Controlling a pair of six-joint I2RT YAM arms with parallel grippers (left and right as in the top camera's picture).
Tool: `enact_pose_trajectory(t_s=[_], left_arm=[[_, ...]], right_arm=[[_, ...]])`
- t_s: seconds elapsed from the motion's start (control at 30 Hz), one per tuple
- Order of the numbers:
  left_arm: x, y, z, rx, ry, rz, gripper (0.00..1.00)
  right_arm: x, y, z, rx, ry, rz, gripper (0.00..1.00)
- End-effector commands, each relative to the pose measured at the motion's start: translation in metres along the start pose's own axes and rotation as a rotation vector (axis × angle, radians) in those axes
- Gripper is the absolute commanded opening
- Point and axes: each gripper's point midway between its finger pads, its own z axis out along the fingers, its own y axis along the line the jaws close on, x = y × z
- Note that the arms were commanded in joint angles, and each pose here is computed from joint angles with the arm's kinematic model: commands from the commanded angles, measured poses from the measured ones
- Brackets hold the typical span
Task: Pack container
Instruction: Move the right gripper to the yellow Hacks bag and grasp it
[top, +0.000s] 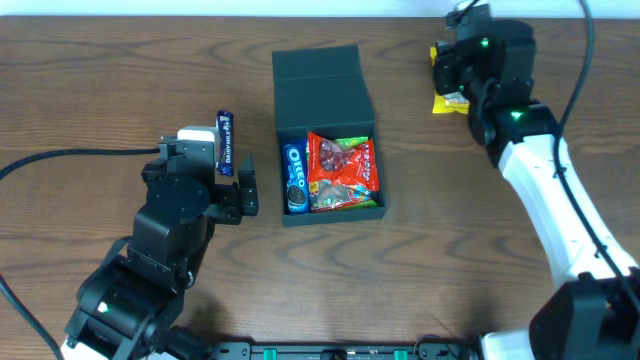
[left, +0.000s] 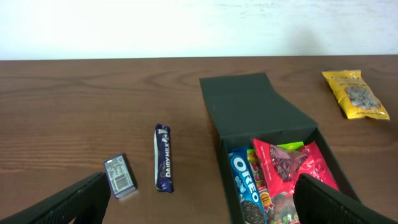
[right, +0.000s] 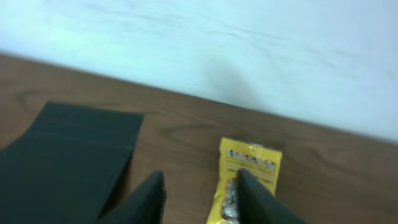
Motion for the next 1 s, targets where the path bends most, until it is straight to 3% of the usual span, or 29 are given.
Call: enact_pose_trajectory(t_s=[0.0, 0.1, 0.4, 0.73, 0.97], left_arm=[[-0.006, 0.002, 0.001, -0.020, -0.009, 0.019, 0.95], [-0.003, 0.001, 0.006, -0.024, 0.010, 0.025, 0.95], [0.005, -0.002, 0.020, -0.034, 0.053, 0.041, 0.95], [0.001, -0.003, 0.022, -0.033, 0.039, 0.036, 0.95], [-0.006, -0.005, 0.022, -0.028, 0.013, 0.026, 0.95]], right_arm=[[0.016, -0.015, 0.016, 0.028, 0.034, 0.065, 0.51], [0.030, -0.026, 0.037, 0.054, 0.046, 0.109, 0.72], [0.072, -0.070, 0.090, 0.217, 0.049, 0.211, 0.88], [0.137, -0.095, 0.136, 0.261, 0.095, 0.293, 0.88], [0.175, -0.095, 0.159, 0.268, 0.124, 0.294, 0.82]])
